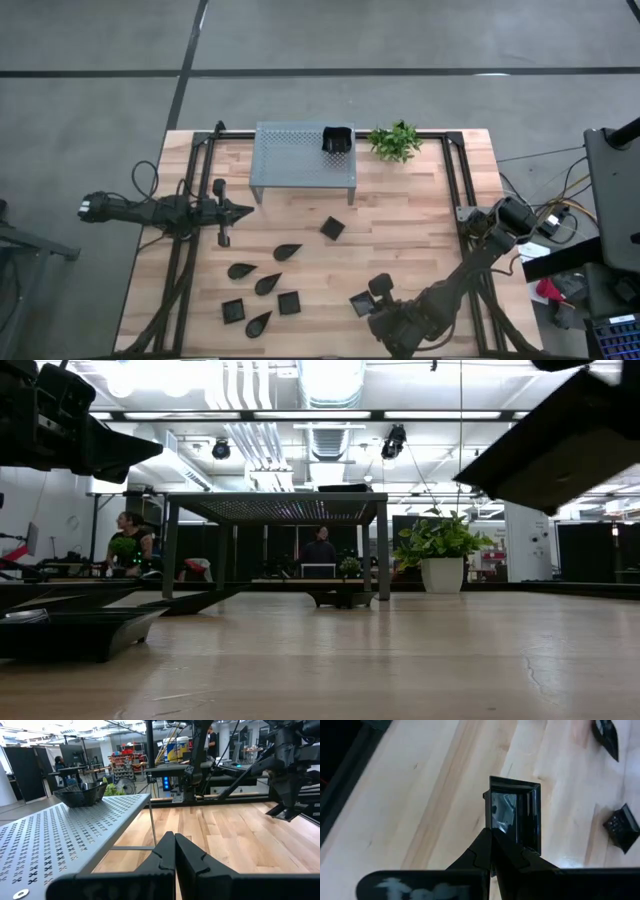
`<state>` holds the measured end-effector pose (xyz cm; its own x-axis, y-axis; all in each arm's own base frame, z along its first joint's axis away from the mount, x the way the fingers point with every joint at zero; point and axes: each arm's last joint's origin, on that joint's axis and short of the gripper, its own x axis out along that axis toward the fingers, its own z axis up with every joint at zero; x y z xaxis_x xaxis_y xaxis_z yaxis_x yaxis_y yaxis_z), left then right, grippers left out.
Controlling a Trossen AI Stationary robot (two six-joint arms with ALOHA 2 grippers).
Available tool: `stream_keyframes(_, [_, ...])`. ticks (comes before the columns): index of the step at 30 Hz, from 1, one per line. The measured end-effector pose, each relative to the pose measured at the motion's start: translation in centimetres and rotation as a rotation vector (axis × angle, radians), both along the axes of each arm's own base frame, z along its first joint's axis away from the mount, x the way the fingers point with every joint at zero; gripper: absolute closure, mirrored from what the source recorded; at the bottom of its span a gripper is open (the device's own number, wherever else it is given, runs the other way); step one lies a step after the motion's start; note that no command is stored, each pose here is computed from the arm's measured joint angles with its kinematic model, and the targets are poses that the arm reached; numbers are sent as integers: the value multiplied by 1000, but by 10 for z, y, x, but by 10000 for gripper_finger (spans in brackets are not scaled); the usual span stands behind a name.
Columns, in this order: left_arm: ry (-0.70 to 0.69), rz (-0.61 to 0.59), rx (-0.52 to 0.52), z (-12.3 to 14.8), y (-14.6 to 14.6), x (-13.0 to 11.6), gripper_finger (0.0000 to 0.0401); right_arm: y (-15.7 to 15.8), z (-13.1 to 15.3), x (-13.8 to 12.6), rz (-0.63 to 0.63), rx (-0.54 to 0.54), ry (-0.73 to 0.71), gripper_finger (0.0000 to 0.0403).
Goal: Pick & Place Mini shaped plates
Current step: Put the black square plate on the shelf
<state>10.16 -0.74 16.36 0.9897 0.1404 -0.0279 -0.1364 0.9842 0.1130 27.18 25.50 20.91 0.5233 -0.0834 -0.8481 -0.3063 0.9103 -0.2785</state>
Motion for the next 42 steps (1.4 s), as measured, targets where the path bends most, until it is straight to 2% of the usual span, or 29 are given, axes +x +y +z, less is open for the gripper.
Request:
stream_keyframes(8, [0, 0, 0, 0, 0, 0, 401, -21, 20, 26, 14, -112, -66, 394])
stream_keyframes(15, [0, 1, 0, 0, 0, 0, 401, -58, 51, 63, 11, -247, -136, 394])
stream_keyframes(21, [0, 0, 0, 0, 0, 0, 401, -105, 74, 94, -56, -278, -162, 394])
stream_keyframes(29, [0, 1, 0, 0, 0, 0, 401, -168, 95, 119, -146, -298, -179, 394])
stream_keyframes(35, [0, 0, 0, 0, 0, 0, 401, -209, 101, 134, -147, -333, -221, 394])
stream_keyframes(42, [0, 0, 0, 0, 0, 0, 401, -253, 99, 144, -230, -364, -248, 394])
